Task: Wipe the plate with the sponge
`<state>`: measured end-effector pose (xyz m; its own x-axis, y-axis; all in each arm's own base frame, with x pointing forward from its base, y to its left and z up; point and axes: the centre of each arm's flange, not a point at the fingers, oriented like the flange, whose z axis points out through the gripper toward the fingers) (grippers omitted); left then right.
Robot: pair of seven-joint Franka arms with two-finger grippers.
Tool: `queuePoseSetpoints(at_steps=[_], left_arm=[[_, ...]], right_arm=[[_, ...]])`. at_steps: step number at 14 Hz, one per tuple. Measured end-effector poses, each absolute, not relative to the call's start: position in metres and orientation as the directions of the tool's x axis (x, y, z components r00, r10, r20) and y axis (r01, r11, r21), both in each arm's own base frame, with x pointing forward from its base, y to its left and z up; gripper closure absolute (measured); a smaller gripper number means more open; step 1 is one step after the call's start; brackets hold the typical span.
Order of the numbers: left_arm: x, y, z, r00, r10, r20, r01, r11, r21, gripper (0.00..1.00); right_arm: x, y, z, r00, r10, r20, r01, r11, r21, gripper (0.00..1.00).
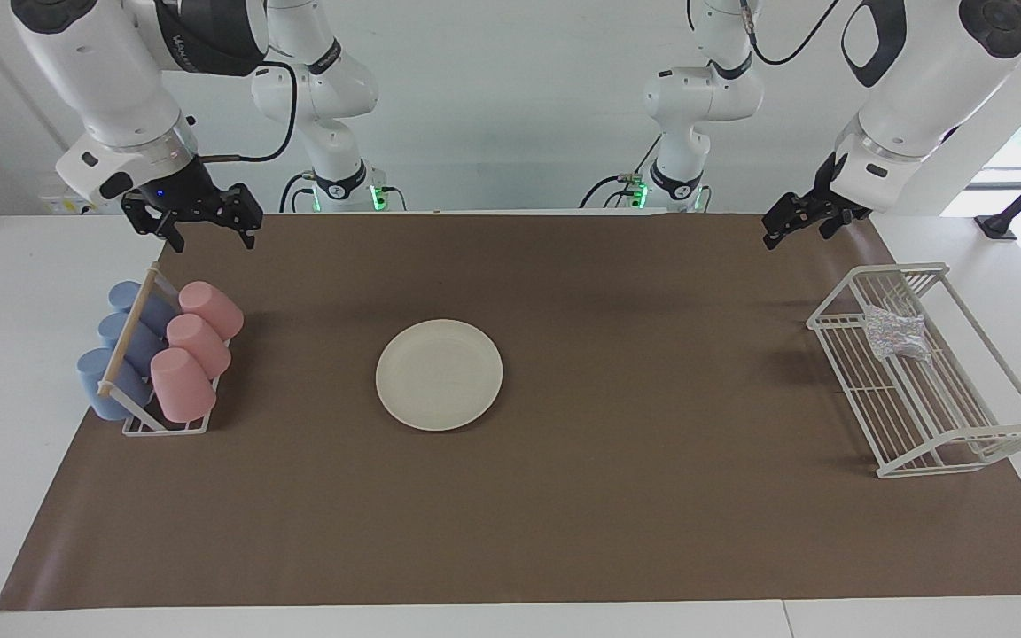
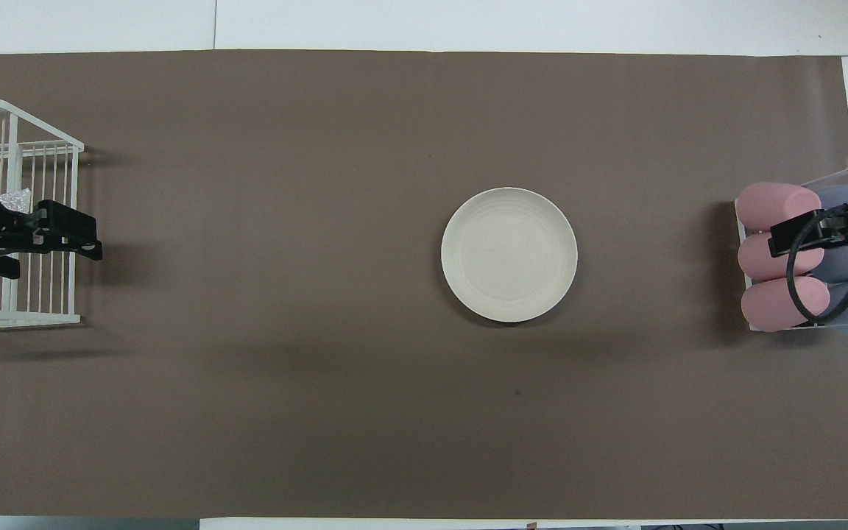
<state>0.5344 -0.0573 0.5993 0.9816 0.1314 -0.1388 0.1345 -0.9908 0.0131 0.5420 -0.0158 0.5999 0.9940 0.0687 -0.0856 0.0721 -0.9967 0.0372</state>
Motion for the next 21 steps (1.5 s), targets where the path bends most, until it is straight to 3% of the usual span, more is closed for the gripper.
queuePoseSetpoints(at_steps=[13,18,21], left_arm=[[0.534,-0.052,0.6,0.981,0.142,-0.135,0.144,-0.99,0.0,0.0],[0.542,-0.035,0.576,0.984,0.145,-0.104,0.116,-0.964,-0.24,0.0],[0.57,-0.031,0.522,0.989,0.091,-0.114,0.031,-0.895,-0.445,0.0]], right_arm=[[0.542,-0.016,0.6,0.997,0.003,-0.083,0.006,-0.999,0.043,0.0],[0.542,-0.011,0.599,0.975,-0.212,-0.074,-0.208,-0.976,0.061,0.0],[0.538,-0.001,0.597,0.873,-0.481,-0.078,-0.474,-0.875,0.095,0.0]])
